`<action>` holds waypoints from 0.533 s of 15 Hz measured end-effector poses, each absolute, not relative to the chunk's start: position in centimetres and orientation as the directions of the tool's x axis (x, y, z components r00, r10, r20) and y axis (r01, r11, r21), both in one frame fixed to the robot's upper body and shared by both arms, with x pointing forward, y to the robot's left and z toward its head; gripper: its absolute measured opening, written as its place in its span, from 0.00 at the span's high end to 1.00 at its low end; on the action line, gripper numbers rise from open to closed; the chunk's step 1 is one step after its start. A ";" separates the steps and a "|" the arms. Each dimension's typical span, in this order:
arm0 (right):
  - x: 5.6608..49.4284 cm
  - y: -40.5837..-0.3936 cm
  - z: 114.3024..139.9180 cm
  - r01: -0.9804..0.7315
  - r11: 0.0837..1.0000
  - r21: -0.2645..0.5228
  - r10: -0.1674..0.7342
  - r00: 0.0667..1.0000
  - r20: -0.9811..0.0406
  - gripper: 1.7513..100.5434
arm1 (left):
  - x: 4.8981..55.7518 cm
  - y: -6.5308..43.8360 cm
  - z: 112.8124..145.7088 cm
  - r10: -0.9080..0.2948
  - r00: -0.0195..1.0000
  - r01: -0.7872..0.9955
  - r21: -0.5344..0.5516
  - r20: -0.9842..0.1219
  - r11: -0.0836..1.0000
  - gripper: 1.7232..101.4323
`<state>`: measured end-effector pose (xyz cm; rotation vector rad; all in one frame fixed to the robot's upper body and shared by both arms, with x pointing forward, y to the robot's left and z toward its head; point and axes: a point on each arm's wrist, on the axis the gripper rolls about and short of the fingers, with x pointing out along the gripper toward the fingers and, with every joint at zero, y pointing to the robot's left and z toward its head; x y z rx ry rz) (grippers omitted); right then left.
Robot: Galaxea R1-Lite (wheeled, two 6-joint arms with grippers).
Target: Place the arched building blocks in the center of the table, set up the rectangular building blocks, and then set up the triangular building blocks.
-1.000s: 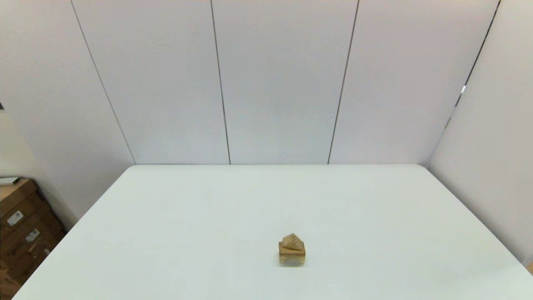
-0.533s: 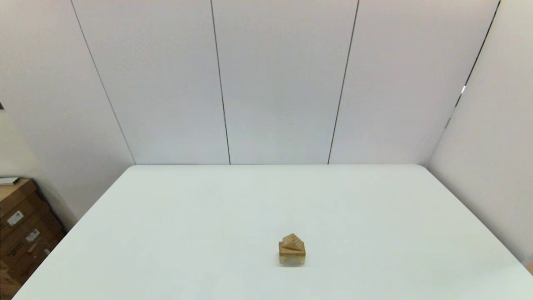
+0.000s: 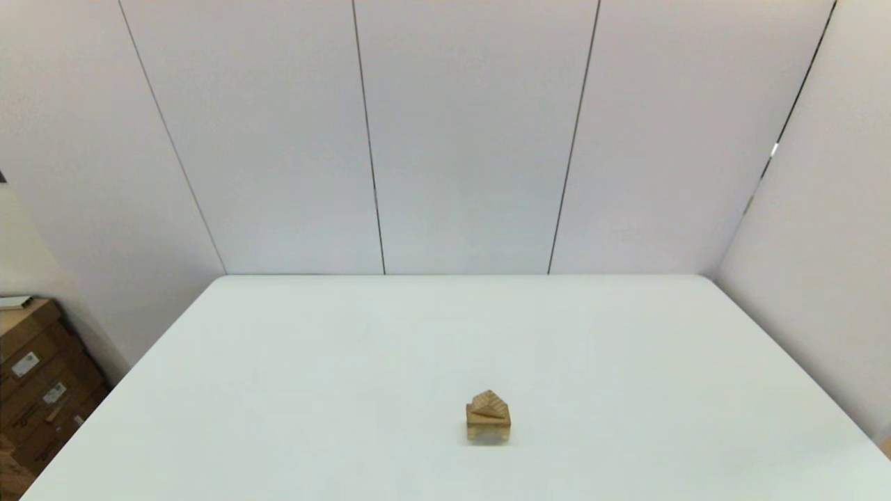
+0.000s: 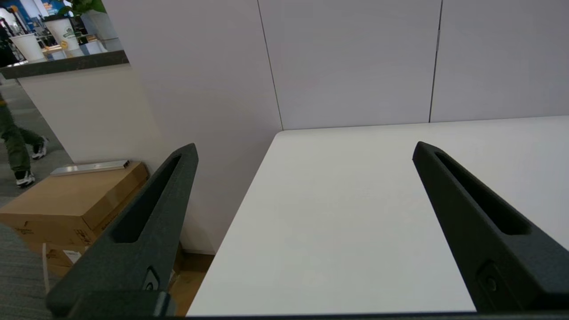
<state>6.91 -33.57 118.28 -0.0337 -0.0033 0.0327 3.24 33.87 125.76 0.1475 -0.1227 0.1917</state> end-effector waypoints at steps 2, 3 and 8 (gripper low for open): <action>6.9 -33.6 118.3 -0.033 0.999 -0.035 0.033 0.999 0.003 0.03 | 3.2 33.9 125.4 0.180 0.973 -0.200 0.136 0.143 0.970 0.04; 6.9 -33.6 118.3 -0.033 0.999 -0.034 0.033 0.999 0.003 0.03 | 3.4 33.9 125.1 0.180 0.973 -0.200 0.141 0.144 0.969 0.04; 6.9 -33.6 118.3 -0.033 0.999 -0.034 0.033 0.999 0.002 0.03 | 5.6 33.8 122.1 0.178 0.974 -0.205 0.199 0.143 0.958 0.04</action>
